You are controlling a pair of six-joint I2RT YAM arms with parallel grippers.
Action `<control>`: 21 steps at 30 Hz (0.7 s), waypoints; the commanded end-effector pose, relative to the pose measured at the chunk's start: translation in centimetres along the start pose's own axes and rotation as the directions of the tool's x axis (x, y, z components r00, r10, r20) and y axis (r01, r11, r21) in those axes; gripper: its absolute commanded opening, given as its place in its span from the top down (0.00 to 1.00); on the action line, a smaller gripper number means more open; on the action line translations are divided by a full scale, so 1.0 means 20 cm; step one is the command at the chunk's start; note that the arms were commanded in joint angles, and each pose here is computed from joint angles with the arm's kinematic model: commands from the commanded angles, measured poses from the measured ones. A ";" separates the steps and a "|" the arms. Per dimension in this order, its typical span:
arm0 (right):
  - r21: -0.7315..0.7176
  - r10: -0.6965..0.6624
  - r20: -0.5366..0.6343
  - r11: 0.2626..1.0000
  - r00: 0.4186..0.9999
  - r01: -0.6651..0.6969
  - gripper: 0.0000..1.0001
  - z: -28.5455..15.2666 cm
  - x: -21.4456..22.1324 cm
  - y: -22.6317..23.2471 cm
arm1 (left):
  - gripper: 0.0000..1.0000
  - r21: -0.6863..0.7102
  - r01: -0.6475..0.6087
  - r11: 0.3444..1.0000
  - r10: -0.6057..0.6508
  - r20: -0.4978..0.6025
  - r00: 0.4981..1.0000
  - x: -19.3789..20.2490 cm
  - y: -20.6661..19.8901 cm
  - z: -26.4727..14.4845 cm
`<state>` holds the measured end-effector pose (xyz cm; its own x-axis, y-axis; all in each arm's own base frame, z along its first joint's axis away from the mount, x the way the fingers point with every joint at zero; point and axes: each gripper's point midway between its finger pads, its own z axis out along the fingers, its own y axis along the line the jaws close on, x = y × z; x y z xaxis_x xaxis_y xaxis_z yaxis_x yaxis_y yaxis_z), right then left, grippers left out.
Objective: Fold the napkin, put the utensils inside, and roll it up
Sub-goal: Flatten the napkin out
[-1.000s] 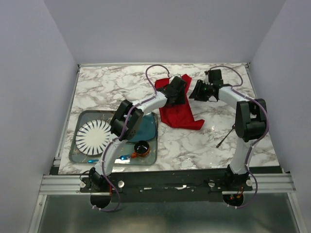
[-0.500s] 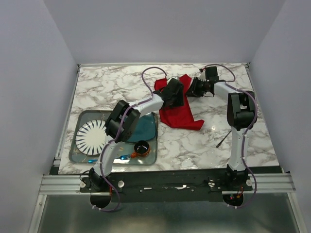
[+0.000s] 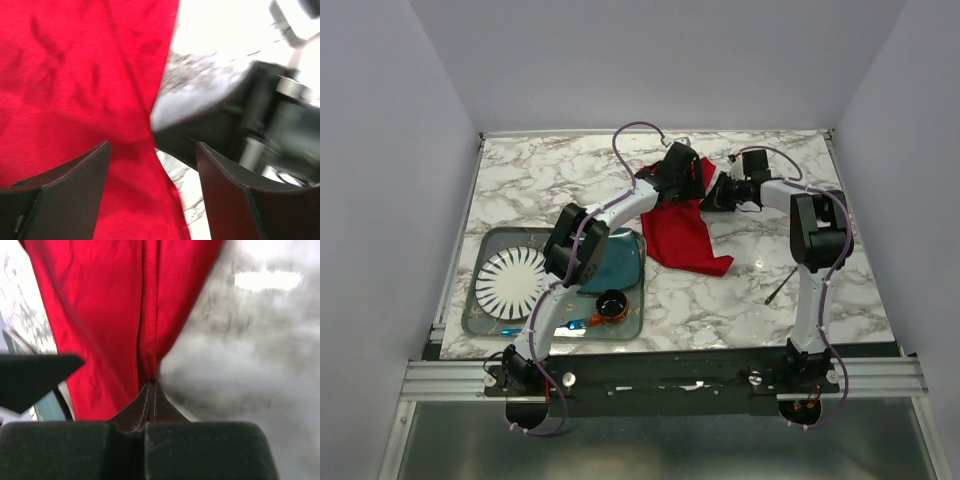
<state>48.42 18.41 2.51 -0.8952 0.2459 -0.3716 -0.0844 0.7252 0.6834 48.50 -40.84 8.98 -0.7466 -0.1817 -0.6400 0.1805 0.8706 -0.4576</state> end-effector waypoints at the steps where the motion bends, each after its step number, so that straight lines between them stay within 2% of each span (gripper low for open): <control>1: -0.074 -0.023 0.048 0.997 0.999 0.026 0.99 -0.15 0.00 0.18 | 0.28 -0.017 -0.031 0.999 0.030 -0.047 0.998 0.06 0.06 -0.02; 5: -0.077 -0.024 0.062 0.997 0.998 0.028 0.99 -0.23 0.03 0.22 | 0.30 0.040 -0.045 0.998 0.045 0.000 0.999 0.00 0.00 -0.15; 14: -0.064 -0.019 0.097 0.998 0.995 0.026 0.99 -0.30 0.04 0.24 | 0.30 0.066 -0.016 0.998 0.022 -0.097 0.995 0.17 0.03 -0.11; 18: -0.031 -0.012 0.108 0.999 0.994 0.015 0.99 -0.29 0.04 0.19 | 0.29 0.083 -0.017 0.996 0.026 -0.100 0.995 0.16 0.01 -0.11; 20: 0.007 -0.023 0.109 1.000 0.994 0.022 0.99 -0.27 0.02 0.13 | 0.29 0.091 -0.033 0.995 0.039 -0.064 0.997 0.11 -0.01 -0.16; 21: 0.033 -0.037 0.087 0.999 0.996 0.034 0.93 -0.23 0.03 0.08 | 0.29 0.083 -0.038 0.996 0.044 -0.064 0.997 0.13 0.01 -0.17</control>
<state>44.67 18.00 8.49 -0.8527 0.2929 -0.4325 -0.1169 0.7000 0.7045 44.82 -39.56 6.67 -0.8079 -0.1066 -0.5795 0.2221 0.8559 -0.4671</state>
